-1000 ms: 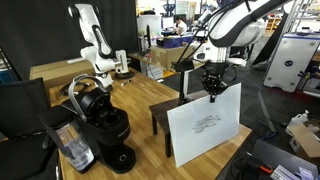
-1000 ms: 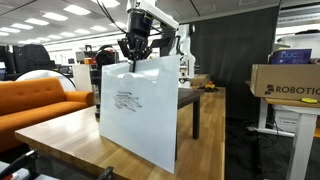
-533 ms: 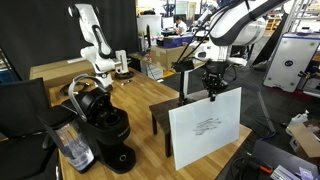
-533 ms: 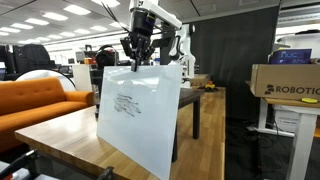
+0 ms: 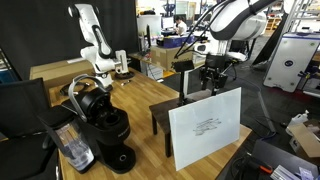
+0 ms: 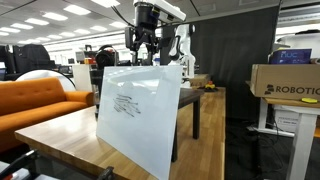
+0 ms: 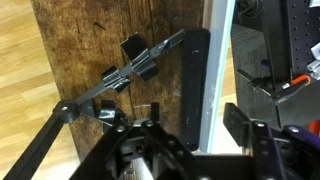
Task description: Take the board off the stand and put it on the table
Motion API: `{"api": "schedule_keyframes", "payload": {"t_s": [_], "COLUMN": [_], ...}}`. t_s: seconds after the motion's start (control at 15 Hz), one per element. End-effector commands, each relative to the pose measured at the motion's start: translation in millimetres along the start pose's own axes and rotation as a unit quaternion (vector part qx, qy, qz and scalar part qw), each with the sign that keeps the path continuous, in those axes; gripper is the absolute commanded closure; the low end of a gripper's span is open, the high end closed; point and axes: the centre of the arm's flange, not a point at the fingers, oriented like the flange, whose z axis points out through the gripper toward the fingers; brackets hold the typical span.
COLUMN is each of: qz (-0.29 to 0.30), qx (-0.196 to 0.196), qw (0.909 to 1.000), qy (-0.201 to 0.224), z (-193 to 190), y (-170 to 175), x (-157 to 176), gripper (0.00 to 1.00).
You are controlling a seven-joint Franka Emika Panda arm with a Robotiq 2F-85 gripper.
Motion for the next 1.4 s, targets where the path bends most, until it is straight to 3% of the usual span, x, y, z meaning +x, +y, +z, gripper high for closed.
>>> {"api": "schedule_keyframes", "payload": {"t_s": [0.0,0.6,0.87,1.07,1.13,1.33], "qz": [0.004,0.087,0.157,0.224,0.190,0.217], "qx": [-0.015,-0.035,-0.042,-0.044,-0.052,-0.049], "qw": [0.9999,0.9935,0.9816,0.9662,0.9754,0.9692], "qy": [0.001,-0.065,-0.099,-0.119,-0.099,-0.107], "z": [-13,-76,-96,-110,-101,-105], "y": [5,11,10,6,5,3], "x": [6,63,80,90,84,87], "gripper": [0.03,0.00,0.00,0.00,0.00,0.00]}}
